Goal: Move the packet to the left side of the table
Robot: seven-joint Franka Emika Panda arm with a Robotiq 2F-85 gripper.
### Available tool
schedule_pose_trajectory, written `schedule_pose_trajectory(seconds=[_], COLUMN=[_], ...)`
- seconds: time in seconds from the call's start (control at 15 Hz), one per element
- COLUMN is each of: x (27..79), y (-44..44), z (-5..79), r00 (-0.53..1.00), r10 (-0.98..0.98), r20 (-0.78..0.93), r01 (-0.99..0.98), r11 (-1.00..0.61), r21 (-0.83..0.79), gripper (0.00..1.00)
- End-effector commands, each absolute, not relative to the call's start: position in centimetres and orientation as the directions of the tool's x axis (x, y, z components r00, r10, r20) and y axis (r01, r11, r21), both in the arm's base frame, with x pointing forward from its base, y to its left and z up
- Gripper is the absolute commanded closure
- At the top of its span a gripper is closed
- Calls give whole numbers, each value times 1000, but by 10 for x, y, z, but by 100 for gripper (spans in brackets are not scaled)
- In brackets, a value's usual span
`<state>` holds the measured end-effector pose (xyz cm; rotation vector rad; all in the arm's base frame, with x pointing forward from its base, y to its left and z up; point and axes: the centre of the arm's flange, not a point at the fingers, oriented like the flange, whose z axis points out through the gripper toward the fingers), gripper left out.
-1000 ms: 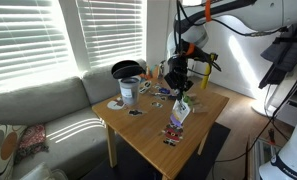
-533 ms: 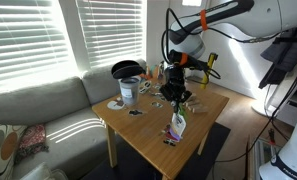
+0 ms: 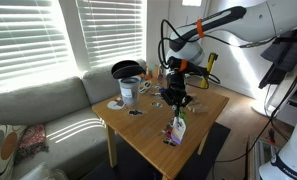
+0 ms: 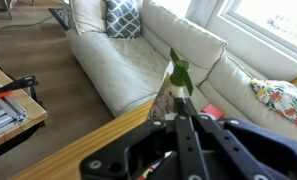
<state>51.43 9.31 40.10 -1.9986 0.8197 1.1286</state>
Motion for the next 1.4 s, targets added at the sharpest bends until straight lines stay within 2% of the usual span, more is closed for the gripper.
schedule_pose_trajectory(seconds=[0.0, 0.87, 0.93, 1.0, 1.33], x=[511, 508, 508, 507, 511], y=[89, 84, 84, 84, 68], z=[399, 388, 387, 387, 414], r00=[411, 401, 399, 398, 448], r10=[-173, -218, -219, -222, -276], r20=[-895, -890, -890, -890, -850], r01=[-805, -818, -819, -819, -808], r11=[-529, -522, -522, -522, -532], r21=[-268, -241, -239, -236, -253], gripper=[100, 100, 74, 73, 38])
